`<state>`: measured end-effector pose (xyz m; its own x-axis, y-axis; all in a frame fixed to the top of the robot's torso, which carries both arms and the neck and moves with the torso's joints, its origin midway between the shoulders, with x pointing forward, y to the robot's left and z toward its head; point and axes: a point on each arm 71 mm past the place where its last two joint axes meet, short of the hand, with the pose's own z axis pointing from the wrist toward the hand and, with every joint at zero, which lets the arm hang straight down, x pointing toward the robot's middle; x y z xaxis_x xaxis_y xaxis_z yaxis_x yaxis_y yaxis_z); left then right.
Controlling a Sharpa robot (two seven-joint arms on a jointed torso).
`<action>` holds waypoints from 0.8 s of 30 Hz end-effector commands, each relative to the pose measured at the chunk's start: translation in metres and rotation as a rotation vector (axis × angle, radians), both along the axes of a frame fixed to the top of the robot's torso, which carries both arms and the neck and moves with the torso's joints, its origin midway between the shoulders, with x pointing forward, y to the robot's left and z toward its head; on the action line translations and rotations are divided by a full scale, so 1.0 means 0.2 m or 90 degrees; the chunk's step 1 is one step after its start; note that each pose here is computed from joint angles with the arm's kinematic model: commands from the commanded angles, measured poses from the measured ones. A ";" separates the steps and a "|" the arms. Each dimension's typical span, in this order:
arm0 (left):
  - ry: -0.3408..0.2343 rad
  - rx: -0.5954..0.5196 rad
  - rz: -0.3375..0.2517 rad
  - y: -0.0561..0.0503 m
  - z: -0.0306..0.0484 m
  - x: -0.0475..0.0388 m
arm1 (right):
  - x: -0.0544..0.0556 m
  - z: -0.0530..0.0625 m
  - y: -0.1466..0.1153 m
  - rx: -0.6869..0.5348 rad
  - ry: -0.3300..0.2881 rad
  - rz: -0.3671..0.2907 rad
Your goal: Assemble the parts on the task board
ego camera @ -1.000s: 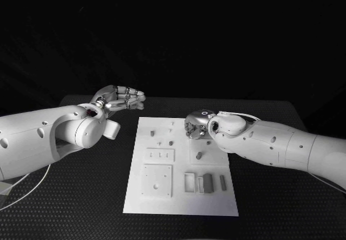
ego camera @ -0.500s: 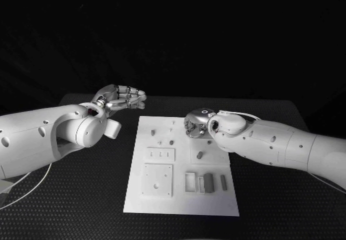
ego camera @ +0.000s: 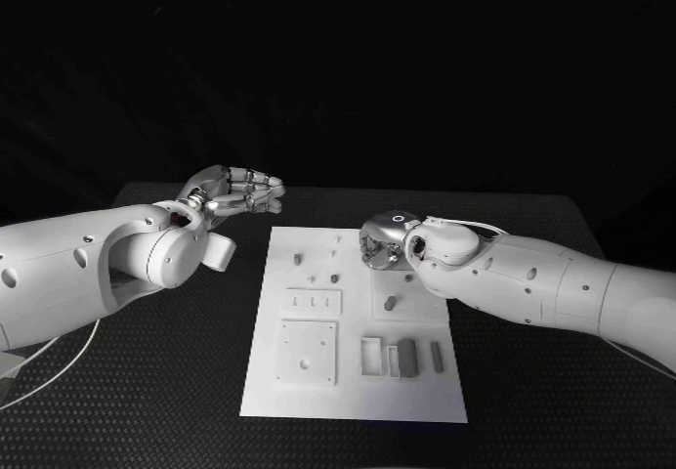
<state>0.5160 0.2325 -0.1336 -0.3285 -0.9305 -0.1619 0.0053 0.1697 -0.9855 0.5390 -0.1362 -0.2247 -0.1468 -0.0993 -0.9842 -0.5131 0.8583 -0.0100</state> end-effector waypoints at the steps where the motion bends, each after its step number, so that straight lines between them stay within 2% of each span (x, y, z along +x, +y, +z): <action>1: -0.003 -0.003 -0.006 -0.01 0.007 -0.001 | -0.02 -0.06 0.00 -0.034 0.023 0.001; 9: -0.001 -0.002 -0.005 0.00 0.006 0.001 | -0.02 -0.06 0.00 -0.028 0.012 -0.003; 24: -0.002 0.000 0.002 0.02 0.006 0.004 | -0.04 0.00 0.03 0.011 -0.040 -0.022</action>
<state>0.5167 0.2363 -0.1339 -0.3204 -0.9330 -0.1639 0.0015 0.1726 -0.9850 0.5320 -0.1319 -0.2250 -0.1078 -0.0758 -0.9913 -0.4977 0.8673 -0.0122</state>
